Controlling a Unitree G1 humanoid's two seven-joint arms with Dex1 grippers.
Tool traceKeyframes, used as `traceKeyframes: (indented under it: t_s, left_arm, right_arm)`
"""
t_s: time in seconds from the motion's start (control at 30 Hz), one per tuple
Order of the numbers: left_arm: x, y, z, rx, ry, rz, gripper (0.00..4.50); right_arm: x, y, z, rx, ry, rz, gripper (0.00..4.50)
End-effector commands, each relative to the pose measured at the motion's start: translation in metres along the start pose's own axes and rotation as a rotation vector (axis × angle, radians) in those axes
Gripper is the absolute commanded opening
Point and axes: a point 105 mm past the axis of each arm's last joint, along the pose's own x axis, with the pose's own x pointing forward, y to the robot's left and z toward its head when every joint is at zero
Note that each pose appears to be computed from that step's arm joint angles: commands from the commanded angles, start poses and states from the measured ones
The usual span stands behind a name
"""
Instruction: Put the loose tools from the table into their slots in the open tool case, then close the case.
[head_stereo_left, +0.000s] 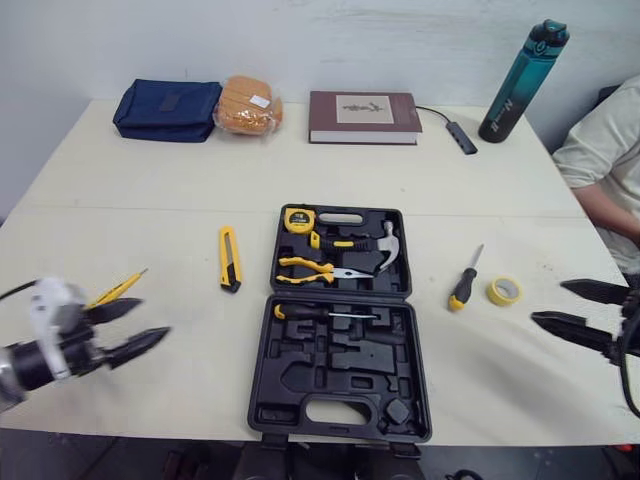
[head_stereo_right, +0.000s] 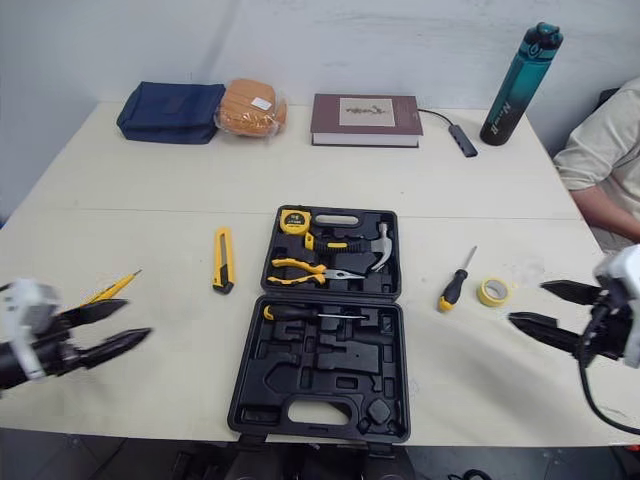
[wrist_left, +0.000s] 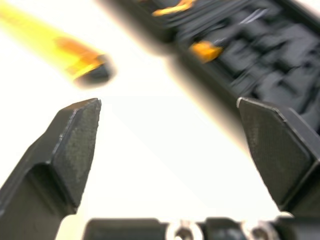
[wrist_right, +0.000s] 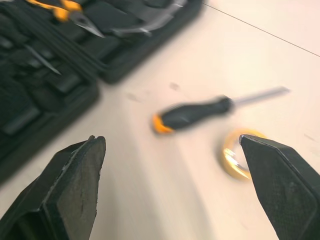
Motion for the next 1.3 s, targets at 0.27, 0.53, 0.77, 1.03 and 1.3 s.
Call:
traceKeyframes:
  t_s: [0.27, 0.53, 0.77, 1.03, 1.3]
  left_arm:
    - [-0.101, 0.074, -0.025, -0.022, 0.05, 0.43, 4.41]
    - [-0.103, 0.083, -0.026, -0.001, 0.061, 0.442, 4.41]
    - [-0.043, 0.044, 0.009, 0.047, 0.013, 0.158, 4.41]
    - [0.03, -0.043, 0.074, 0.176, -0.067, -0.296, 4.41]
    - [0.063, -0.119, 0.122, 0.305, -0.159, -0.682, 4.41]
  right_arm:
    - [-0.051, -0.052, -0.023, 0.002, 0.053, -0.235, 4.5]
    - [-0.045, -0.047, -0.024, 0.004, 0.025, -0.246, 4.5]
    - [-0.01, 0.004, -0.003, 0.019, -0.074, -0.134, 4.5]
    - [0.039, 0.059, 0.012, 0.125, -0.151, -0.164, 4.5]
    - [0.086, 0.08, 0.008, 0.307, -0.145, -0.324, 4.5]
